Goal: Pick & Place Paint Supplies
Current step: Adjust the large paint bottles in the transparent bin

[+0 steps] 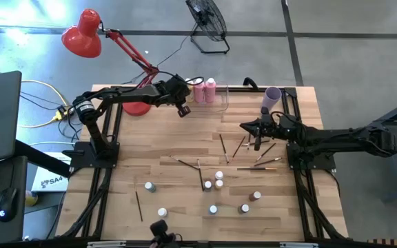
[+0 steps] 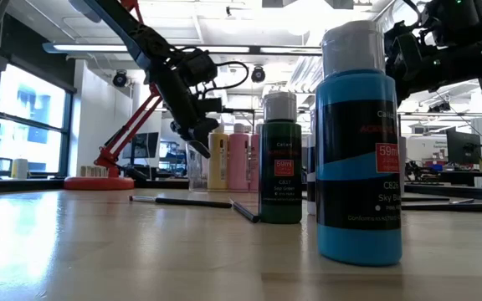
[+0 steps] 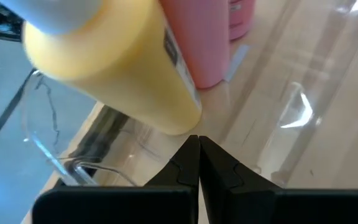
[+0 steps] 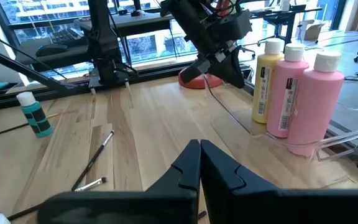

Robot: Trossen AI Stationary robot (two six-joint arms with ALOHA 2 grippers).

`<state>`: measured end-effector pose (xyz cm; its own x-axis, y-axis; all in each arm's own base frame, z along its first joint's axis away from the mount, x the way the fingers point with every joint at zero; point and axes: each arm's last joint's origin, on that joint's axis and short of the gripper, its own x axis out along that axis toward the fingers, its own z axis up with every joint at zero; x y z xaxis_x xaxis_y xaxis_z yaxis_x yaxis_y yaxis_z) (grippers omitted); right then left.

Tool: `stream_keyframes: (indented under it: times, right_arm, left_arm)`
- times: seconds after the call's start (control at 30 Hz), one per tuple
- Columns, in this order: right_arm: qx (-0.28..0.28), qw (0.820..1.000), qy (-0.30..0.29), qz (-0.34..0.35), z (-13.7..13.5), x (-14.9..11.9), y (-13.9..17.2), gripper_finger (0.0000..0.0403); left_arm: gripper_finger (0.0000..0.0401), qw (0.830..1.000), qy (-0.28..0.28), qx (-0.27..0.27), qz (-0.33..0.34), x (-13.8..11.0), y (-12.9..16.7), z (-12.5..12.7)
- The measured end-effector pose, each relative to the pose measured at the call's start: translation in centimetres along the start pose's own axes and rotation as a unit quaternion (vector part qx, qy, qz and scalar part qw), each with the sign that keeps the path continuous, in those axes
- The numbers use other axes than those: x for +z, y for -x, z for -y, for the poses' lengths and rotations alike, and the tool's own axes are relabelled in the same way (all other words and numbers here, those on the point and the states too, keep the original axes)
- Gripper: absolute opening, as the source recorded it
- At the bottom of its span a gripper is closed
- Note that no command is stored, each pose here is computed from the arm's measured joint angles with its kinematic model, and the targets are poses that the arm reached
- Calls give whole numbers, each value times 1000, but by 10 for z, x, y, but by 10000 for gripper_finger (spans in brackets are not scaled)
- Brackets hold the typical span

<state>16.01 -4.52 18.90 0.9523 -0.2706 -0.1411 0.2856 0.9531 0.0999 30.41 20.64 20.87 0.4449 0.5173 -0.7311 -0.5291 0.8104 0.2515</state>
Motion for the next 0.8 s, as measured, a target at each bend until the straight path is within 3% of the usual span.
stream_keyframes:
  times: [0.43,0.8]
  right_arm:
    - [0,1000,0,0,0,0,0,2]
    - [0,1000,0,0,0,0,0,2]
  left_arm:
    - [0,998,25,36,40,8,0,-3]
    - [0,999,21,10,49,9,0,-2]
